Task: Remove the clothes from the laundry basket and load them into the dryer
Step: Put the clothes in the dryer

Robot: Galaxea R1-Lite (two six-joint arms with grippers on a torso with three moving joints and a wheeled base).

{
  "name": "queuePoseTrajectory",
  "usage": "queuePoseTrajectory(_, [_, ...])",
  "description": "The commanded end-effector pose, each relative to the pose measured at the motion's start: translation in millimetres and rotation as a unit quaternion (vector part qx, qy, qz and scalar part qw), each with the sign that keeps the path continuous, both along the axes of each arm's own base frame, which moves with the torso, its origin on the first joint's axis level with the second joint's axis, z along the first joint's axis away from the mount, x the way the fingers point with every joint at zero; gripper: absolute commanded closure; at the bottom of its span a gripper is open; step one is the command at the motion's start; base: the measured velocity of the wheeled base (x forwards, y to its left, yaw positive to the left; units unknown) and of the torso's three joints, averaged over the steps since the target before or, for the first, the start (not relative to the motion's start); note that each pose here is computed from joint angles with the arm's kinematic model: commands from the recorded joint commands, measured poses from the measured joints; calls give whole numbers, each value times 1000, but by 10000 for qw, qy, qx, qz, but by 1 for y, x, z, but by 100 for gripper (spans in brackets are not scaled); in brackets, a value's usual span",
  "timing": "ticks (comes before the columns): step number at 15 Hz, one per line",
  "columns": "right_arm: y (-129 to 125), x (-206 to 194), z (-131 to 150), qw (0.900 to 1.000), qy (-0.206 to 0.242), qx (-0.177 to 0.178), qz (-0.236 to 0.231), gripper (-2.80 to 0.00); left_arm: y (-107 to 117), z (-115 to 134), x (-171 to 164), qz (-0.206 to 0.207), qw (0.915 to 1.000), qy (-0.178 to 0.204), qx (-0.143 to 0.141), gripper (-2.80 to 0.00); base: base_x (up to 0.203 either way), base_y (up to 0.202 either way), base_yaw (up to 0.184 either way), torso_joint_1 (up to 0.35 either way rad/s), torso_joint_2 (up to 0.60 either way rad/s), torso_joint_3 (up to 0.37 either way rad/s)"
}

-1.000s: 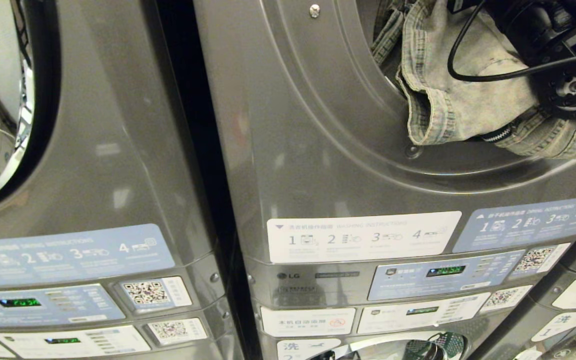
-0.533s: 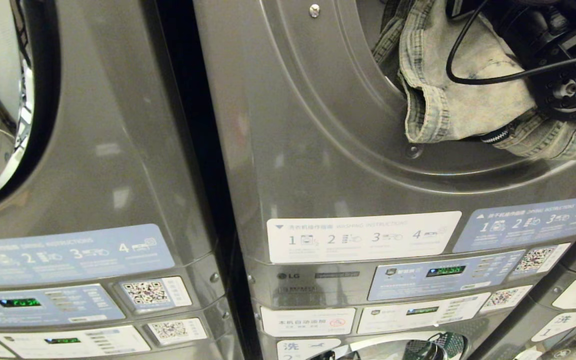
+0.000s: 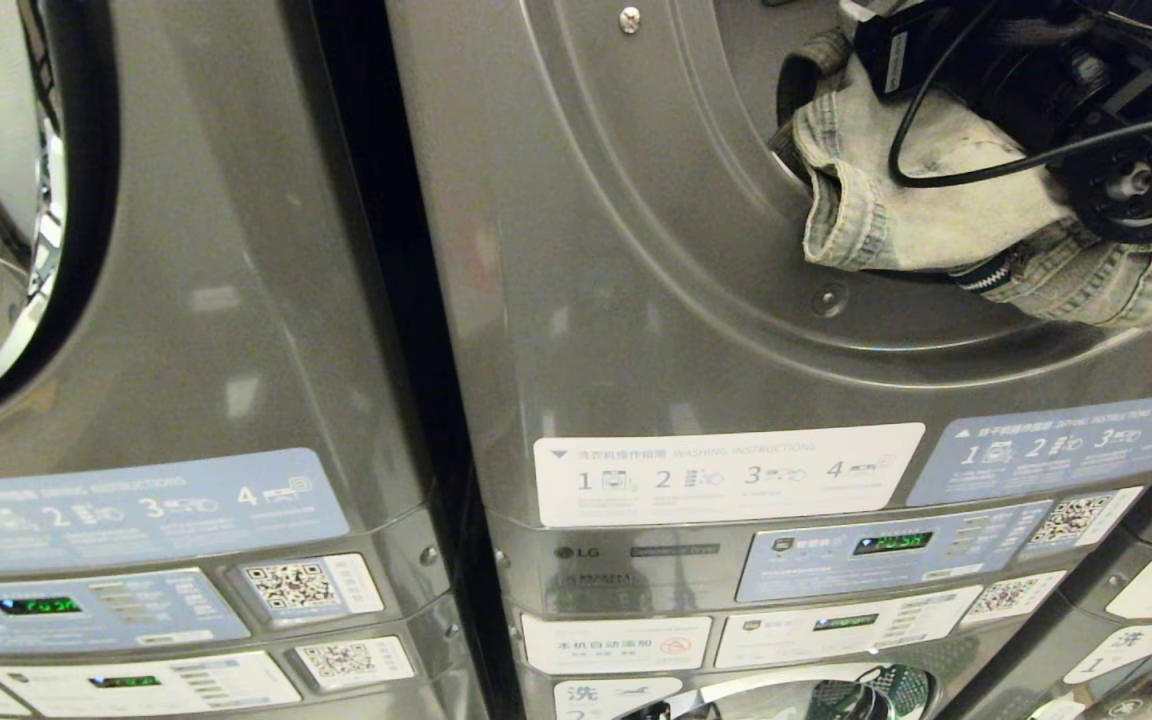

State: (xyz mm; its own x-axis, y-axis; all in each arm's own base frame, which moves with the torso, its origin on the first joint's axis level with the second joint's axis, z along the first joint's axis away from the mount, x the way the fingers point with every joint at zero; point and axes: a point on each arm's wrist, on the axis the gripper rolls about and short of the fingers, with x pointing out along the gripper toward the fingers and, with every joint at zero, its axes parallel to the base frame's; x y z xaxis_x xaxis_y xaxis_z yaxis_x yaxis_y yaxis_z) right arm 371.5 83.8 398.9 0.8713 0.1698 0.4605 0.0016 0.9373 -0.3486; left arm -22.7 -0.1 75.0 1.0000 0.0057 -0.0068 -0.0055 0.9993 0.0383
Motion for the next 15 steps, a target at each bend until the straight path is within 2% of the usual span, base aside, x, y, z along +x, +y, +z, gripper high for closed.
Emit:
queuePoseTrajectory(1, [-3,-28,16,9984,497,202,182,-280,0,-1,0,2,10000,12,0,0,0,0,0,0,0,0])
queuePoseTrajectory(3, [-6,-66,33,9918,1002,638,480,-280,0,-1,0,2,10000,12,0,0,0,0,0,0,0,0])
queuePoseTrajectory(7, [0,-107,59,9878,620,1065,950,-280,0,0,0,2,10000,4,8,0,0,0,0,0,0,0])
queuePoseTrajectory(11, [-1,-116,64,9877,546,1070,996,-280,0,0,0,2,10000,-2,8,0,0,0,0,0,0,0])
queuePoseTrajectory(12, [-1,-122,65,9876,640,1079,946,-280,0,0,0,2,10000,4,0,0,0,0,0,0,0,0])
queuePoseTrajectory(14, [-10,-146,64,9855,1182,1109,508,-280,0,0,0,10,10000,4,-14,0,0,0,0,0,0,0])
queuePoseTrajectory(15, [-14,-166,66,9830,1400,1098,451,-280,0,0,0,10,10000,4,-7,0,0,0,0,0,0,0])
